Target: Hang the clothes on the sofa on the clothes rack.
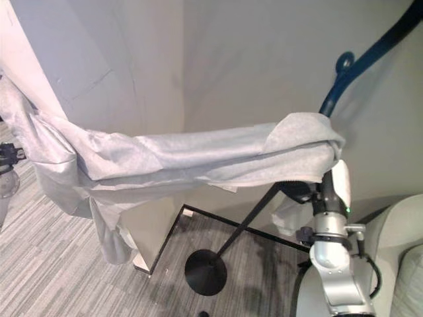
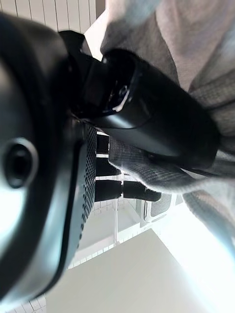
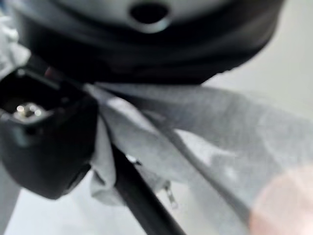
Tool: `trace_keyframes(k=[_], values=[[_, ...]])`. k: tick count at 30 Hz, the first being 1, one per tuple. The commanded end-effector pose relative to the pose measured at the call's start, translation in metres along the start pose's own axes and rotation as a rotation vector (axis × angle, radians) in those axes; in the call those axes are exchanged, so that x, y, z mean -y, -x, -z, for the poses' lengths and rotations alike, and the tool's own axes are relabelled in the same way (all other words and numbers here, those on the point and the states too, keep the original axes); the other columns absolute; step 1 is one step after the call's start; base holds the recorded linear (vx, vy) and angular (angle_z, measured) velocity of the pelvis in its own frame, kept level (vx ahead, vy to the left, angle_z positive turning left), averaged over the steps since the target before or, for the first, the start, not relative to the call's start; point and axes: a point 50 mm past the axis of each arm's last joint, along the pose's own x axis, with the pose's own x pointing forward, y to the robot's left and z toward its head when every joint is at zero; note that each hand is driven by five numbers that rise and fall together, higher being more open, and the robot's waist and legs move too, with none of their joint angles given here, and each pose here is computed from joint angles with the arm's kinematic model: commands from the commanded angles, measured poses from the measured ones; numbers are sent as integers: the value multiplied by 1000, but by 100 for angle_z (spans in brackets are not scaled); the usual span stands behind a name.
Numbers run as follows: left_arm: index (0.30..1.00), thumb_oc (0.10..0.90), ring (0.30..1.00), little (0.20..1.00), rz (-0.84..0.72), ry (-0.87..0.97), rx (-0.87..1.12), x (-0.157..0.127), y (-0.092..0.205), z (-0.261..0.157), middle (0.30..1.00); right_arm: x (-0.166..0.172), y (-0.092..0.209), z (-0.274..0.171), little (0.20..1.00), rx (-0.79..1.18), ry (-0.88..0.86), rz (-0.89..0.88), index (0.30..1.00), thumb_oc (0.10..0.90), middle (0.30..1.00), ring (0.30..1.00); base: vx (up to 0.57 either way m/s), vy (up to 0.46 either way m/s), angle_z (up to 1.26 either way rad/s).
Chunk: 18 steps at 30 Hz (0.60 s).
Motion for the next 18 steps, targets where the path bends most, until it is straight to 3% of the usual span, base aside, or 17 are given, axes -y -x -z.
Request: trace_keyframes(k=[1, 9, 18], values=[[300, 400, 300, 300, -212, 110, 152, -25, -26, -32, 300, 53, -28, -44, 300, 239, -19, 208, 300, 400, 300, 300, 0, 0, 0], [300, 400, 300, 300, -183, 114, 121, -22, -18, -25, 300, 46, -36, -69, 300, 357, -94, 141, 300, 400, 300, 300, 0, 0, 0], [300, 400, 300, 300, -149, 158, 84, -13, -7, -24, 300, 13, -34, -103, 300, 496, -278, -103, 300, 400, 300, 300, 0, 0, 0]])
